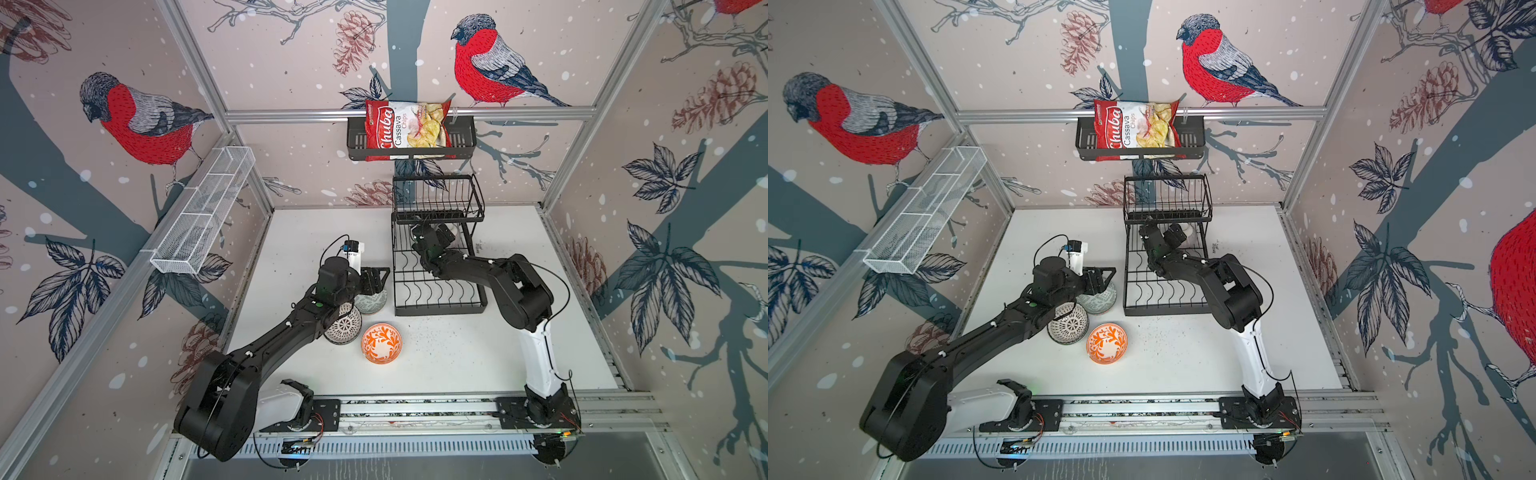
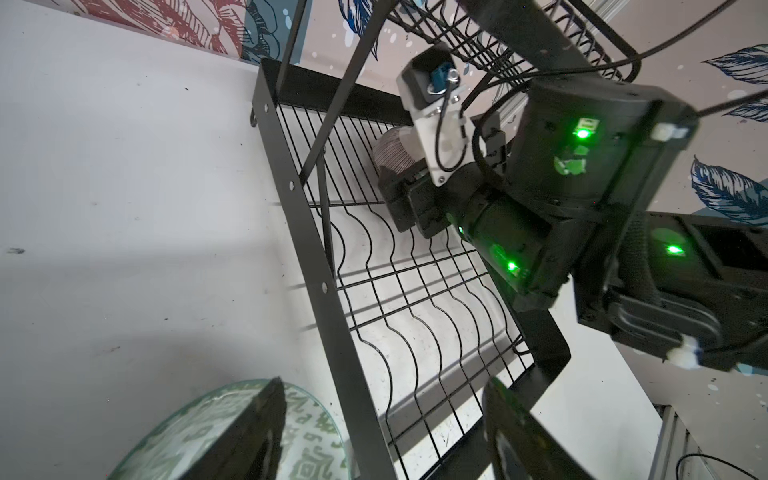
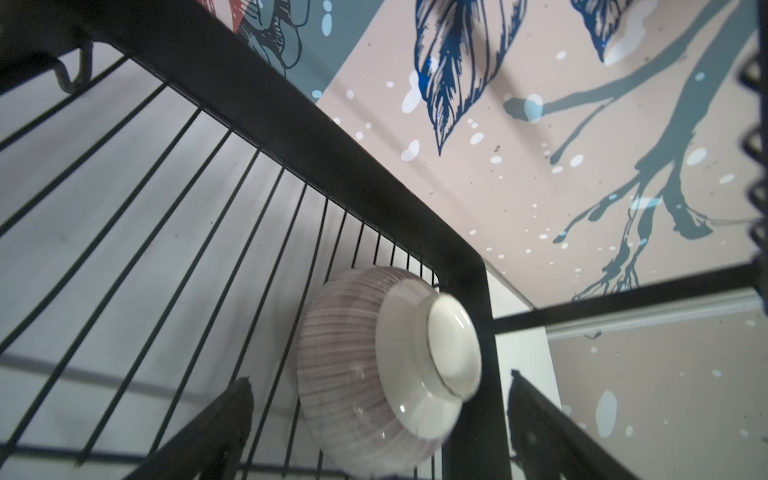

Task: Load the bowls into the dish rack
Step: 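Open the right gripper and release the bowl upright in the rack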

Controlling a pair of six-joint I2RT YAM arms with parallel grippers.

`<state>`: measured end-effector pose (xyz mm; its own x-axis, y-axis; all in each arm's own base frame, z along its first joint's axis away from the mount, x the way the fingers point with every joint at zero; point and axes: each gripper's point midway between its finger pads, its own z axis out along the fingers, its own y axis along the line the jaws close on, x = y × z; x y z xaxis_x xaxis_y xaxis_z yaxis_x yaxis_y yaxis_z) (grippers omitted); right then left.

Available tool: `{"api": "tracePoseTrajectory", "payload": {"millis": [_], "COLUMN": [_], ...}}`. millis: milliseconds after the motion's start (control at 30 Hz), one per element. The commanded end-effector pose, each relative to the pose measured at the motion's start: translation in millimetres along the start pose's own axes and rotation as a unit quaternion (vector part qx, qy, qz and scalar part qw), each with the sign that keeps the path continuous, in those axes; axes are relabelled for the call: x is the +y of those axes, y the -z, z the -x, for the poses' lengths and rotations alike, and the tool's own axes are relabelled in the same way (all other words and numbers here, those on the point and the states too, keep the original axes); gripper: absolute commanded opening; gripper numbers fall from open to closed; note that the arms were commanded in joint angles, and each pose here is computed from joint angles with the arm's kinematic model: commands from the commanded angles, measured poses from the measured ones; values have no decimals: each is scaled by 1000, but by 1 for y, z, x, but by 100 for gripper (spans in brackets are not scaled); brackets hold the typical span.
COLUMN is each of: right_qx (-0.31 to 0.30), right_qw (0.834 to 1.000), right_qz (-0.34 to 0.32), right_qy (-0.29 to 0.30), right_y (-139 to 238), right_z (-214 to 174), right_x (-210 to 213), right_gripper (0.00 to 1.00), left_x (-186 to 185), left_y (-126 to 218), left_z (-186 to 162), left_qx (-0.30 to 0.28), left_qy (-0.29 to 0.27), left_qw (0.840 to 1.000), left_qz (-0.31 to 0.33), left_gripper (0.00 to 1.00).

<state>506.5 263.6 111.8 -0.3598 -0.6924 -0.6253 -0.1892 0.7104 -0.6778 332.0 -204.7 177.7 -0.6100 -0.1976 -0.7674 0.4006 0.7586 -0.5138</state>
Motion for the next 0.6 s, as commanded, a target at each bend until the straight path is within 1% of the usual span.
{"api": "tracePoseTrajectory", "payload": {"millis": [0,133,267,567], "right_qx": [-3,4,12,4], "right_qw": [999,999,997,994], "right_qz": [-7,2,16,51], "right_qy": [-43,-54,-69,-101], "right_y": [13,25,33,61], "right_z": [4,-1,-5,-1], "right_x": [-6,-4,0,2], "right_gripper": [95,95,95,94], "left_x": [5,7,6,11], "left_y": [0,1,3,8], "left_z": [5,5,9,9], "left_qx": [0,12,8,11], "left_qy": [2,8,5,4], "left_qw": [1000,999,999,998], "left_qz": [21,34,38,59], "left_gripper": [74,73,74,73]}}
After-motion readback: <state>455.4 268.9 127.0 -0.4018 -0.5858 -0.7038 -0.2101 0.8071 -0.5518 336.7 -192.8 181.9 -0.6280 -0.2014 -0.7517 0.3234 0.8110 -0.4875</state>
